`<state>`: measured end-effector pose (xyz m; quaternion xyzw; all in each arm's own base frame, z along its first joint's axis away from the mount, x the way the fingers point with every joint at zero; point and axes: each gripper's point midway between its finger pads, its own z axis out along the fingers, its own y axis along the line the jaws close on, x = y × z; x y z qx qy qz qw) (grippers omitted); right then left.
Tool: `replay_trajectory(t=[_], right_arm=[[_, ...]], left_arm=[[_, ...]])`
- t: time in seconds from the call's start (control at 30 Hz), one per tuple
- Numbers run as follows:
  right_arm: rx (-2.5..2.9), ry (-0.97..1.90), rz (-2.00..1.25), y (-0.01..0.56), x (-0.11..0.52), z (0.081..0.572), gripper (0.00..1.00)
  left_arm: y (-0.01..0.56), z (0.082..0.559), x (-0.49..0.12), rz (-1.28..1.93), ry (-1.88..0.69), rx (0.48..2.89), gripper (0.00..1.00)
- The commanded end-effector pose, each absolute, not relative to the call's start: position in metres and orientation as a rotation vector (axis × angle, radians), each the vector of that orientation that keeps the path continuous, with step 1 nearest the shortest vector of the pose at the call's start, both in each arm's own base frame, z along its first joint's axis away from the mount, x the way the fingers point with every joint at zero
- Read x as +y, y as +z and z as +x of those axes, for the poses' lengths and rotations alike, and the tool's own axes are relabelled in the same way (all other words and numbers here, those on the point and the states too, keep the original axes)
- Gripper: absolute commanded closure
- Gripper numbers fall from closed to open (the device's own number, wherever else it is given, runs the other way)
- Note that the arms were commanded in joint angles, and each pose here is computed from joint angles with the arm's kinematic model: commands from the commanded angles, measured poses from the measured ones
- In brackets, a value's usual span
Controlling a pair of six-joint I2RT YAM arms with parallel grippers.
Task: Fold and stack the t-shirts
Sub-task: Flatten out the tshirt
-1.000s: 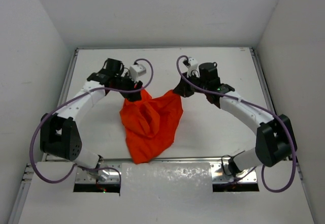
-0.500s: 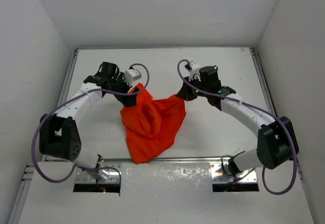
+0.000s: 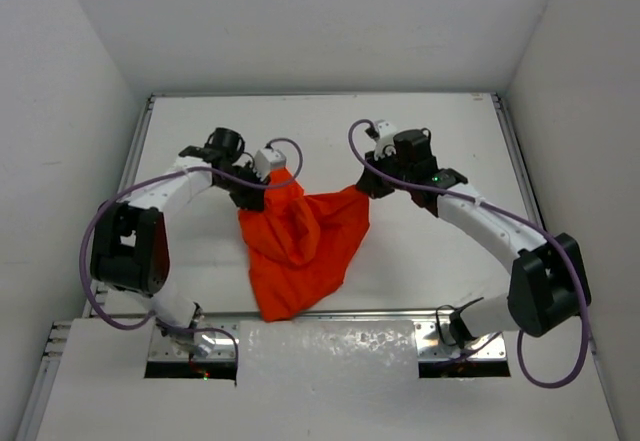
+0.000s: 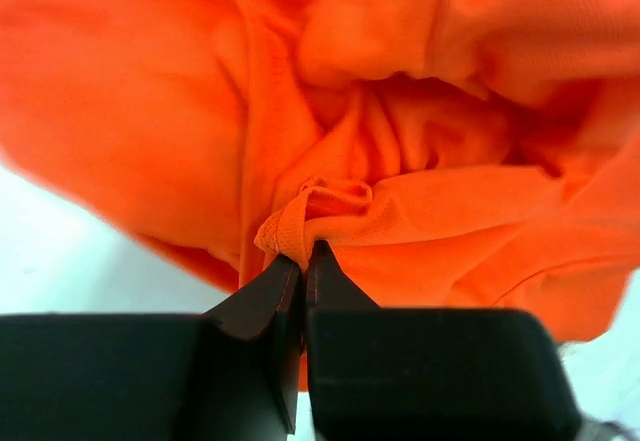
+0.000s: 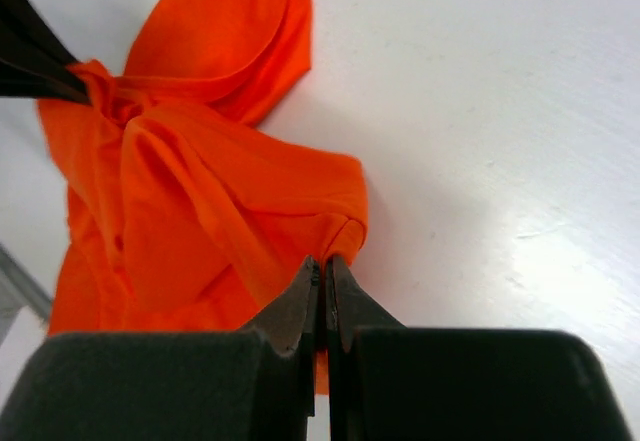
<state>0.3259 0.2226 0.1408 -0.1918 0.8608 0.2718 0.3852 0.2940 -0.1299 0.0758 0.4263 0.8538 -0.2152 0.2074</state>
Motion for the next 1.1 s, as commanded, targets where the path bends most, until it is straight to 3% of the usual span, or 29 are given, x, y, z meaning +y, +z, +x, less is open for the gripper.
replay_trajectory(t=[0.0, 0.03, 0.07, 0.13, 0.17, 0.23, 0.27, 0.4, 0.5, 0.63, 0.7, 0.73, 0.8, 0.83, 0.9, 0.93, 1.03, 1.07], right_arm=[[2.068, 0.469, -0.496, 0.192, 0.201, 0.373, 1.0], [2.04, 0.385, -0.471, 0.206, 0.181, 0.392, 1.0], [1.954, 0.34, -0.412, 0.251, 0.17, 0.417, 1.0], [1.918, 0.31, -0.244, 0.283, 0.127, 0.455, 1.0], [1.809, 0.308, -0.193, 0.338, 0.116, 0.473, 1.0], [1.743, 0.267, -0.129, 0.372, 0.088, 0.498, 1.0], [1.632, 0.251, -0.125, 0.424, 0.082, 0.502, 1.0], [1.448, 0.216, -0.165, 0.495, 0.081, 0.513, 1.0], [1.394, 0.196, -0.237, 0.5, 0.086, 0.51, 1.0], [1.479, 0.086, -0.361, 0.433, 0.078, 0.481, 1.0], [1.527, 0.103, -0.408, 0.395, 0.081, 0.462, 1.0], [1.668, 0.154, -0.459, 0.318, 0.087, 0.446, 1.0], [1.706, 0.178, -0.493, 0.277, 0.094, 0.409, 1.0], [1.868, 0.201, -0.509, 0.195, 0.094, 0.379, 1.0], [1.972, 0.224, -0.473, 0.142, 0.095, 0.341, 0.92], [2.111, 0.263, -0.429, 0.083, 0.091, 0.304, 0.89], [2.215, 0.31, -0.185, 0.03, 0.078, 0.249, 0.58], [2.194, 0.308, -0.098, 0.028, 0.073, 0.244, 0.39]], left_arm=[[0.16, 0.381, -0.123, 0.906, -0.496, 2.174, 1.0], [0.175, 0.4, -0.114, 0.829, -0.492, 2.156, 1.0], [0.231, 0.432, -0.108, 0.773, -0.466, 2.037, 1.0], [0.267, 0.47, -0.075, 0.622, -0.418, 2.005, 1.0], [0.323, 0.49, -0.063, 0.575, -0.361, 1.892, 1.0], [0.359, 0.515, -0.033, 0.496, -0.29, 1.816, 1.0], [0.407, 0.522, -0.02, 0.453, -0.248, 1.707, 1.0], [0.449, 0.531, -0.018, 0.453, -0.245, 1.558, 1.0], [0.44, 0.526, -0.026, 0.492, -0.275, 1.52, 1.0], [0.391, 0.511, -0.036, 0.597, -0.303, 1.557, 1.0], [0.339, 0.487, -0.045, 0.703, -0.344, 1.611, 1.0], [0.286, 0.468, -0.052, 0.739, -0.412, 1.701, 1.0], [0.256, 0.441, -0.053, 0.856, -0.362, 1.701, 1.0], [0.205, 0.417, -0.054, 0.885, -0.408, 1.788, 0.94], [0.161, 0.379, -0.055, 1.073, -0.38, 1.82, 0.81], [0.116, 0.338, -0.058, 1.13, -0.473, 1.937, 0.66], [0.061, 0.275, -0.047, 1.373, -0.48, 2.043, 0.5], [0.051, 0.266, -0.034, 1.419, -0.424, 2.098, 0.5]])
